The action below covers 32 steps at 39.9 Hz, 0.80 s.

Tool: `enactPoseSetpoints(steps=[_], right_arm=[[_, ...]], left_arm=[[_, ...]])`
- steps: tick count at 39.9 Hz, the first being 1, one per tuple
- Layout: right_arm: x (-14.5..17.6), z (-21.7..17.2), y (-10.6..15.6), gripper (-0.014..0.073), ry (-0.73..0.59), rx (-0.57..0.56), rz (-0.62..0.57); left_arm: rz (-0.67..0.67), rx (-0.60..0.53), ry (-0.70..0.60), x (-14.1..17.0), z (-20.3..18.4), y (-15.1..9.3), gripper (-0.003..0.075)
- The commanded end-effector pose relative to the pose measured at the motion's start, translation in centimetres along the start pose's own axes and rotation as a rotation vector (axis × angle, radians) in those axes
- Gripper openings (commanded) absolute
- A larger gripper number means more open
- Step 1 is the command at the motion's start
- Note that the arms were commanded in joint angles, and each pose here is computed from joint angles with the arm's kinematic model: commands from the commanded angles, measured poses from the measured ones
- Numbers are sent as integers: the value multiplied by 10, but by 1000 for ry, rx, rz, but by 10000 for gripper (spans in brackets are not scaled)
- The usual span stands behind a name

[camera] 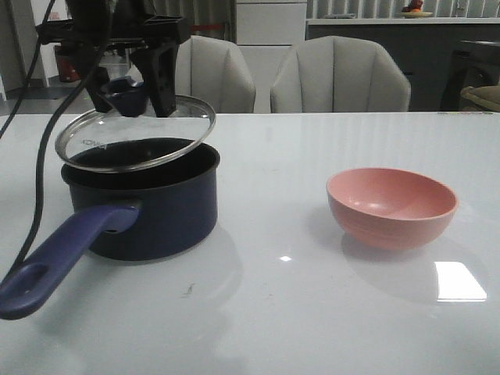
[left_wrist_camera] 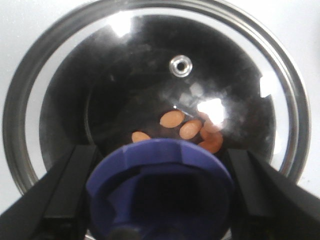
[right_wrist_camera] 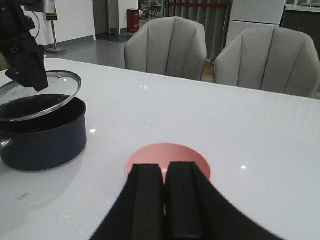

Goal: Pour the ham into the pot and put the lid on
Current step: 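Move the glass lid over the saucepan and lower it on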

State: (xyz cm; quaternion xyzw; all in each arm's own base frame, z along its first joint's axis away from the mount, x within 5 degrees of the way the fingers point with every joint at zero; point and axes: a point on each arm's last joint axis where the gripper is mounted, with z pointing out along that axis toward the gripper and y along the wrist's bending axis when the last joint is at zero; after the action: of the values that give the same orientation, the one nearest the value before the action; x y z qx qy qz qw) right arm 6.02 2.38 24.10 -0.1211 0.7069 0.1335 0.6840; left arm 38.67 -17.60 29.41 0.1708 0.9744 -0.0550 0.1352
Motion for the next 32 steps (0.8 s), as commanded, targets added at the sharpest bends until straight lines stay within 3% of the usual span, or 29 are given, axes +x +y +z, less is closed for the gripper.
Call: enactPoseSetpoints(steps=[1,32], right_arm=[[-16,-1,-2,157,-95,19,-3],[-16,-1,-2,157,-95,19,-3]], left_arm=[[29,-5,-75,4,-39,-7,237],[55,-27,-32,1,-18,-5,239]])
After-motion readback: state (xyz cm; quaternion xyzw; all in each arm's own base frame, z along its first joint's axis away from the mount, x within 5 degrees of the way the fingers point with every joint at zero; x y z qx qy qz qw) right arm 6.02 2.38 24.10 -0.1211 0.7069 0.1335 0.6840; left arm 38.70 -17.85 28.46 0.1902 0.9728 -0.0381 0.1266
